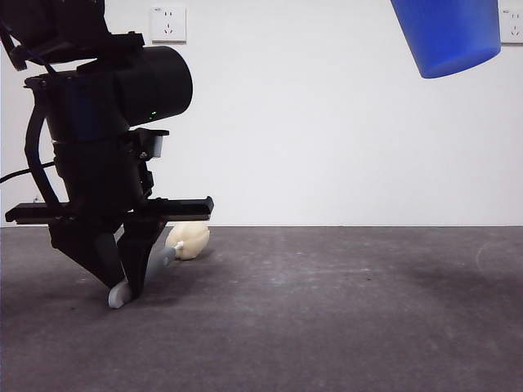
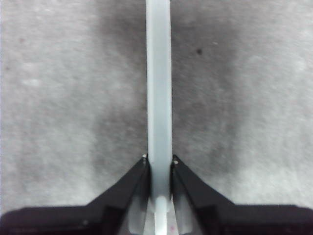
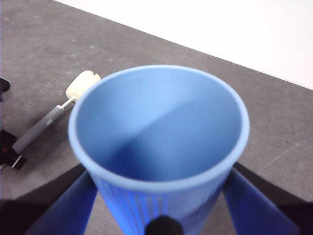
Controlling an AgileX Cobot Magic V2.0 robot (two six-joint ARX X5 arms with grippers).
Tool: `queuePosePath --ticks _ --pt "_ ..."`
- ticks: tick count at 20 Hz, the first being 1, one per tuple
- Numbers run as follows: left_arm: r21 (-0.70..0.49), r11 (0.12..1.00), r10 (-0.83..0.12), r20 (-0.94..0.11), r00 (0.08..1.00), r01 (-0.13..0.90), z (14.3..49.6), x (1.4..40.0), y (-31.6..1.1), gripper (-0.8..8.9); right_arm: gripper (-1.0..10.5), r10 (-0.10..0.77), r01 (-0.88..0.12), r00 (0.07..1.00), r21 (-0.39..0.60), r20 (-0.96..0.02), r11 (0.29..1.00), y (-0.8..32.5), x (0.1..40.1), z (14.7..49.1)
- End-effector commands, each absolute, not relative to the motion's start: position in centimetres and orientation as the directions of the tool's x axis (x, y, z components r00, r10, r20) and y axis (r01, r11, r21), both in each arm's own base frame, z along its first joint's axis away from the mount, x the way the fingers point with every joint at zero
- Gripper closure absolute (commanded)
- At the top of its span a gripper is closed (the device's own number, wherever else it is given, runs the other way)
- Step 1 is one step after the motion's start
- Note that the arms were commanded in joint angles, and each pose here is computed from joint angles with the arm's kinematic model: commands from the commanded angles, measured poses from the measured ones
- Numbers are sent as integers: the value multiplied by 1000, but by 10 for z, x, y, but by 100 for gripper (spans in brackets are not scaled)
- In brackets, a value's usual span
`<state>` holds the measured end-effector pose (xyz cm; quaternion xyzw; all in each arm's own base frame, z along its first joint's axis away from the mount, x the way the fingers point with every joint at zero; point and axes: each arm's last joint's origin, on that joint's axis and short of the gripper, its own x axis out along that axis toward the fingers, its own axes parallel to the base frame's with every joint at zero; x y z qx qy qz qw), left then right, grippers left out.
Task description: Pick up the cup brush,pick up the cup,insert the brush into the cup,clean the cup,put the cup brush back,put the cup back to the fixed position on the table
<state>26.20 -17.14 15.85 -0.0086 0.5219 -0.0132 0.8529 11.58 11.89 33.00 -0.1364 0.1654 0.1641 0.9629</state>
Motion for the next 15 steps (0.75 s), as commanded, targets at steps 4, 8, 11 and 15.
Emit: queuePosePath --ticks 4,8,11,15 --pt "-8 1000 -15 -907 421 20 152 259 -172 485 962 302 -376 882 -155 -361 913 120 116 330" --pt "22 999 5 -919 394 39 156 254 -168 485 962 319 -384 872 -115 -370 916 123 118 329" --pt "18 995 -27 -894 447 96 180 248 -164 485 962 320 -377 875 -96 -364 921 134 129 325" --pt "-20 982 -123 -823 554 189 236 225 -149 485 962 344 -384 860 -34 -376 923 143 163 290"
